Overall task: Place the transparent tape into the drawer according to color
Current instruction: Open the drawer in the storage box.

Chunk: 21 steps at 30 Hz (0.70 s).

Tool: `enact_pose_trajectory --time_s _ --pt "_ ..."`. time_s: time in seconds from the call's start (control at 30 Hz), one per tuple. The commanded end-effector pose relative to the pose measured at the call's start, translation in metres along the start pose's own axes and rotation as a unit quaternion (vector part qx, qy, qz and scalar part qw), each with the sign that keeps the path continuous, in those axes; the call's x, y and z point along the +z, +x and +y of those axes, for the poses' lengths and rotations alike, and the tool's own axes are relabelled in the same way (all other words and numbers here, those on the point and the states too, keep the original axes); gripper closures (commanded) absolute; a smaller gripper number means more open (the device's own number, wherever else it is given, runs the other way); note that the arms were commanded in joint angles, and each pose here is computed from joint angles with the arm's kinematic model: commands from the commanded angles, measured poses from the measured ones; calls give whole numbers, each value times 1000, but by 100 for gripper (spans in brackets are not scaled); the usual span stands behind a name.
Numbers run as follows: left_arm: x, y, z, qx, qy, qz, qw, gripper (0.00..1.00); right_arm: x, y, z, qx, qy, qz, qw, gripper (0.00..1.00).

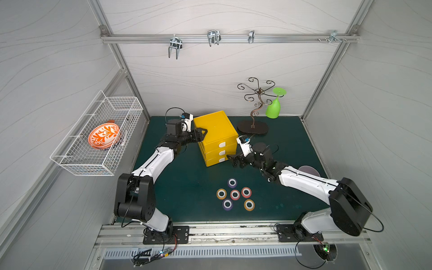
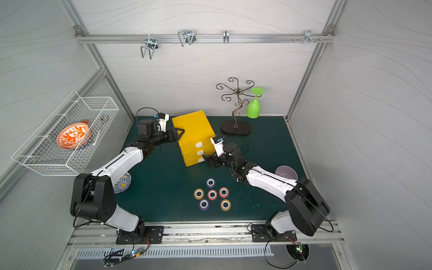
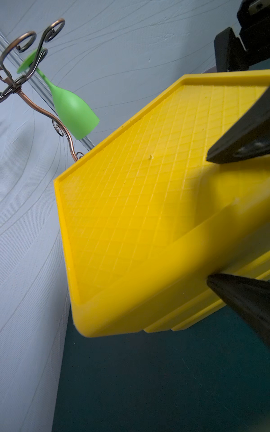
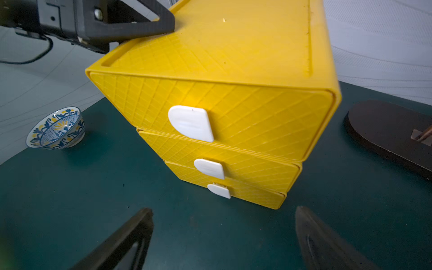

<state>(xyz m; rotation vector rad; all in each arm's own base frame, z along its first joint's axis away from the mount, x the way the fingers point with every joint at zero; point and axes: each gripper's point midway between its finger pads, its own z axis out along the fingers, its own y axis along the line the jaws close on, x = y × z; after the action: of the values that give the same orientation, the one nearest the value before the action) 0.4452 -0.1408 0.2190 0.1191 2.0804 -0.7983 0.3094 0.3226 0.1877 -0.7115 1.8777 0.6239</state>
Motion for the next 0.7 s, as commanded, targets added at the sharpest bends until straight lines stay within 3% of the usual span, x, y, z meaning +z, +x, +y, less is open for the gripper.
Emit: enact_pose_trajectory --time_s 0.0,0.37,0.67 --pt "5 -20 -8 26 18 -20 999 23 10 -26 5 -18 26 -54 998 1" --pt "2 -11 -9 14 25 -13 1000 24 31 -44 6 2 85 -103 991 6" --pt "1 -7 -10 11 27 -10 1000 24 42 -58 4 -9 90 -120 989 7"
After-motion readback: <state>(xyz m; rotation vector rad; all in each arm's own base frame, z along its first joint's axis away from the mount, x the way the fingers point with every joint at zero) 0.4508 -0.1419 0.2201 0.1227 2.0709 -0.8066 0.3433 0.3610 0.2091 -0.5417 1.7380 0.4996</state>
